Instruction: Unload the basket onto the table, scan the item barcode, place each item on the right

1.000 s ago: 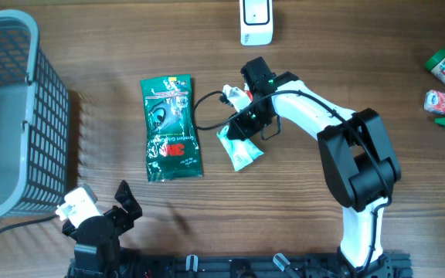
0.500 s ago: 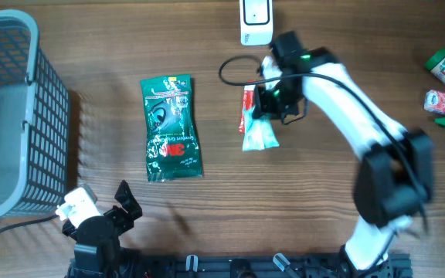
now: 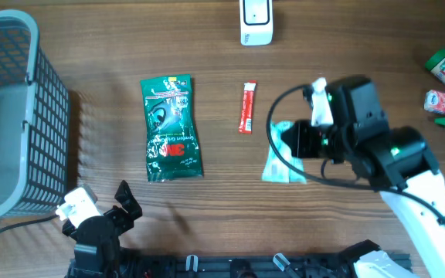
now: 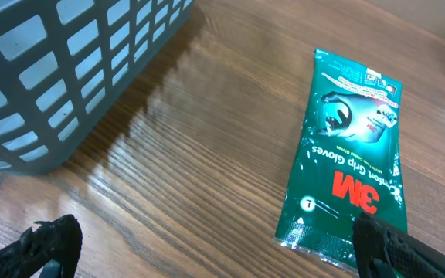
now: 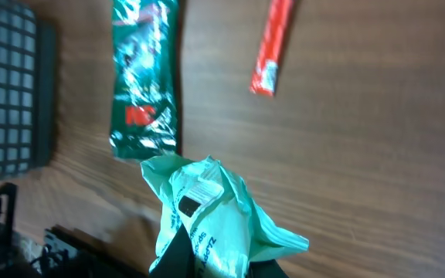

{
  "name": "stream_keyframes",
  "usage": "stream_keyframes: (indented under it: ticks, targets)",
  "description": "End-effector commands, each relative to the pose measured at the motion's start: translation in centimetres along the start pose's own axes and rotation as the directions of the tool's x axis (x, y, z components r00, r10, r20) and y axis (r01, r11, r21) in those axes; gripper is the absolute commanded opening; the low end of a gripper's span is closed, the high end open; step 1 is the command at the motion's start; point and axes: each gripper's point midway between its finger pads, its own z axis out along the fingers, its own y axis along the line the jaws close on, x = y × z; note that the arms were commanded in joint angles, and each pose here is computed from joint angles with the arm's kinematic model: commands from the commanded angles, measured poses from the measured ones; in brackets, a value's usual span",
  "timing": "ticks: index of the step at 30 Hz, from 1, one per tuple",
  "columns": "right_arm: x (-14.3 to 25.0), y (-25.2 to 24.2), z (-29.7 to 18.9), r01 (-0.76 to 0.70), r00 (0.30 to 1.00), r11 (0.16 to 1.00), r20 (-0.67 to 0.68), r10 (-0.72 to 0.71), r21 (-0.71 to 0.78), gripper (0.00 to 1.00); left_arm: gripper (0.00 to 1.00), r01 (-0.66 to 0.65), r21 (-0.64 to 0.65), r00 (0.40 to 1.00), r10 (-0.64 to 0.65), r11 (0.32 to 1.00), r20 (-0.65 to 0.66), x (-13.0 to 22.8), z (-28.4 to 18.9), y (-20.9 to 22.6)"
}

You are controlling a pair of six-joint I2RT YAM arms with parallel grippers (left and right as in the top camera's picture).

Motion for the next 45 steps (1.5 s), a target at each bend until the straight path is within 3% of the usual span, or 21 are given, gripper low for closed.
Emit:
stream_keyframes:
  ticks: [1,8,12,17,22,25,29,34,37,41,45]
  targets:
    - [0.3,1.0,-2.3,0.0,0.997,0.998,0.081,0.004,-0.057,0.04,1.0,0.015,-0.013,1.0,-0.014,1.0,0.011,-0.1,0.0,0.3]
    - [0.0,2.4,-6.3,0.073,0.972,0.99,0.232,-0.044,-0.117,0.04,1.0,0.015,-0.013,1.0,-0.014,1.0,0.011,-0.1,0.0,0.3]
    - [0.9,2.7,-7.1,0.082,0.97,0.986,0.238,-0.047,-0.143,0.04,1.0,0.015,-0.013,1.0,-0.014,1.0,0.011,-0.1,0.0,0.3]
    - [1.0,2.0,-5.4,0.088,0.967,0.986,0.249,-0.05,-0.145,0.04,1.0,0.015,-0.013,1.0,-0.014,1.0,0.011,-0.1,0.0,0.3]
    - [-1.7,2.1,-1.7,0.131,0.946,0.978,0.315,-0.074,-0.164,0.04,1.0,0.015,-0.013,1.0,-0.015,1.0,0.011,-0.1,0.0,0.3]
    - [-3.4,2.3,0.8,0.322,0.899,0.94,0.348,-0.266,-0.113,0.04,1.0,0.015,-0.013,1.0,-0.014,1.0,0.011,-0.1,0.0,0.3]
    - [-4.7,5.0,2.6,0.482,0.839,0.85,0.389,-0.38,-0.211,0.04,1.0,0.015,-0.013,1.0,-0.014,1.0,0.011,-0.1,0.0,0.3]
    - [-8.1,8.1,1.5,0.673,0.66,0.72,0.579,-0.479,-0.172,0.04,1.0,0.015,-0.013,1.0,-0.014,1.0,0.011,-0.1,0.0,0.3]
    - [-9.3,9.4,-1.2,0.779,0.481,0.626,0.683,-0.55,-0.043,0.04,1.0,0.015,-0.013,1.0,-0.015,1.0,0.011,-0.1,0.0,0.3]
    - [-10.0,9.9,-4.5,0.824,0.288,0.548,0.726,-0.624,0.145,0.05,1.0,0.015,-0.013,1.0,-0.014,1.0,0.011,-0.1,0.0,0.3]
    - [-9.9,10.2,-5.9,0.857,0.065,0.391,0.683,-0.728,0.335,0.04,1.0,0.015,-0.013,1.0,-0.014,1.0,0.011,-0.1,0.0,0.3]
